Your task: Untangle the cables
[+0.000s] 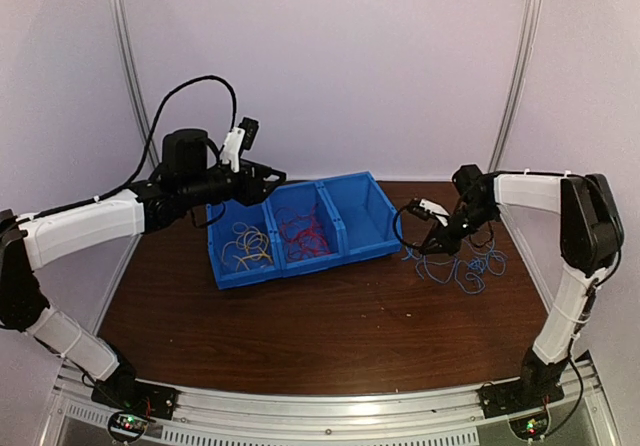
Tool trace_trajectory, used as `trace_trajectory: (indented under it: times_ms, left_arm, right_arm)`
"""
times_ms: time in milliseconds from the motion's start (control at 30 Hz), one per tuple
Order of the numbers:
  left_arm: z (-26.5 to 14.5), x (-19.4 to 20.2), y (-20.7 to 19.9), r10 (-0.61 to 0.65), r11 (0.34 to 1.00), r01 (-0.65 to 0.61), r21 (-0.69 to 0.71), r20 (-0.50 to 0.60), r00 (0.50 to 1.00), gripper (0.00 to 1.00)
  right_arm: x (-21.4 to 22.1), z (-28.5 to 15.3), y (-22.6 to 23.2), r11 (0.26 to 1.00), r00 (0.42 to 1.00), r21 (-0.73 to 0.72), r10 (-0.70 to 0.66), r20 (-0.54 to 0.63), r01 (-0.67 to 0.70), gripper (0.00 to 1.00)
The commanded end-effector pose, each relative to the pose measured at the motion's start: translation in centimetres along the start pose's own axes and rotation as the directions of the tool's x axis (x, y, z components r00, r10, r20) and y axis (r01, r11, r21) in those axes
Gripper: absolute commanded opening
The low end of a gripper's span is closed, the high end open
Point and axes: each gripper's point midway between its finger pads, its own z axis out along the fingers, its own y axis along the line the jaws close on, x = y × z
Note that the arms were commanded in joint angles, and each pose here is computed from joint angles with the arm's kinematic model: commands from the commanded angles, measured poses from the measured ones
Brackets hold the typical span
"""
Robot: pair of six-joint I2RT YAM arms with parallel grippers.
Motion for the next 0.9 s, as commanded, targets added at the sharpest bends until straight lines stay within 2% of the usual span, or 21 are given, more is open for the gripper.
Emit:
trace_trajectory:
  times_ms: [0, 167, 300, 467, 567, 733, 867]
  left_arm:
    - [0.8, 0.2, -1.3, 0.007, 0.997, -0.009, 0.076, 0.027, 1.000, 0.49]
    - [1.4, 1.6, -4.8, 0.071, 0.977, -0.074, 0.198, 0.024, 0.997, 0.49]
    - [1.4, 2.9, -9.6, 0.171, 0.933, -0.178, 0.312, 0.048, 0.984, 0.49]
    - [1.1, 3.6, -14.6, 0.188, 0.888, -0.219, 0.405, 0.114, 0.975, 0.50]
    - [1.3, 3.8, -16.2, 0.142, 0.885, -0.186, 0.427, 0.133, 0.981, 0.50]
    - [2.4, 5.1, -15.5, 0.034, 0.912, -0.079, 0.402, 0.118, 0.992, 0.50]
    - [3.2, 7.2, -15.0, 0.008, 0.923, -0.025, 0.385, 0.046, 0.999, 0.49]
  right_arm:
    - [-5.5, -6.2, 6.3, 0.990, 0.983, 0.017, -0.142, 0.115, 0.141, 0.00]
    - [-9.6, -9.8, 11.2, 0.971, 0.949, 0.032, -0.237, 0.207, 0.235, 0.00]
    - [-11.7, -10.9, 14.0, 0.960, 0.925, -0.013, -0.264, 0.274, 0.278, 0.00]
    - [-14.6, -12.5, 16.5, 0.944, 0.890, -0.053, -0.286, 0.355, 0.325, 0.00]
    - [-16.9, -14.0, 16.5, 0.947, 0.868, -0.014, -0.287, 0.406, 0.320, 0.00]
    - [-20.8, -16.2, 14.8, 0.953, 0.828, 0.109, -0.301, 0.473, 0.284, 0.00]
    - [-23.6, -17.1, 13.5, 0.960, 0.800, 0.146, -0.280, 0.531, 0.240, 0.00]
